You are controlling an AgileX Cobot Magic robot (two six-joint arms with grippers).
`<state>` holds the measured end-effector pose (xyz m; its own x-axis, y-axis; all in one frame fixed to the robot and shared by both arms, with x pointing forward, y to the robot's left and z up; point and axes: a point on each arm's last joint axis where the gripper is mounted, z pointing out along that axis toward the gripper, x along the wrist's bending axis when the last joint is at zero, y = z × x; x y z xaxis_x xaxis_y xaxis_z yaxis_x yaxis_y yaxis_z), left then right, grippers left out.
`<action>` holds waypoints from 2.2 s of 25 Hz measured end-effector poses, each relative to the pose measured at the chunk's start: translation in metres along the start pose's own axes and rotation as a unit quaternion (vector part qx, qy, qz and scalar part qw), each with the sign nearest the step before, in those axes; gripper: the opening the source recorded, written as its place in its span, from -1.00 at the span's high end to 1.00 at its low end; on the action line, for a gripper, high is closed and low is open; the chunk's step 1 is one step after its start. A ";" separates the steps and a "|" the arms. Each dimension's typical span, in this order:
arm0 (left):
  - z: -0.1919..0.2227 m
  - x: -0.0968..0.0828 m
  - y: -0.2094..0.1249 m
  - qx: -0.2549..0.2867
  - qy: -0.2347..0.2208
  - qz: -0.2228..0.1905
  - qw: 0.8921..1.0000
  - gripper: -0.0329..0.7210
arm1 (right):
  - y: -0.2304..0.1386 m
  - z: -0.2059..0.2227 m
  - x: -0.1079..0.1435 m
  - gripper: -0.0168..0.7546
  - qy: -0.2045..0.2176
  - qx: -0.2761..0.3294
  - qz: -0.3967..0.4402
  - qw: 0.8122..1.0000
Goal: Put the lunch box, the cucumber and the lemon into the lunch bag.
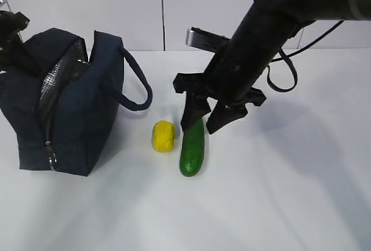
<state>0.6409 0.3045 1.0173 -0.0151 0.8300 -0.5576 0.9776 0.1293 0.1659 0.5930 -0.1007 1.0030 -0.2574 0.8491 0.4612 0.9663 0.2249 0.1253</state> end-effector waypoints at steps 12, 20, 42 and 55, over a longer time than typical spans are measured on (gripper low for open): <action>-0.005 -0.002 -0.001 -0.003 0.009 0.006 1.000 0.94 | 0.012 -0.001 -0.009 -0.09 -0.046 -0.067 0.031 0.996; -0.005 -0.002 -0.001 -0.003 0.006 0.004 1.000 0.94 | 0.032 0.032 -0.026 -0.26 -0.067 -0.083 0.076 0.991; -0.005 -0.001 -0.002 0.000 0.015 0.008 1.000 0.94 | 0.052 0.074 -0.051 -0.28 -0.114 -0.064 0.097 0.987; -0.005 -0.001 -0.002 0.000 0.015 0.008 1.000 0.94 | 0.051 0.086 -0.055 -0.28 -0.105 -0.053 0.119 0.986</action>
<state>0.6380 0.3064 1.0216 -0.0067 0.8479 -0.5301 0.9777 0.1167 0.1743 0.6570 -0.0944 0.9082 -0.0064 0.9545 0.2981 0.9907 -0.0344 0.1317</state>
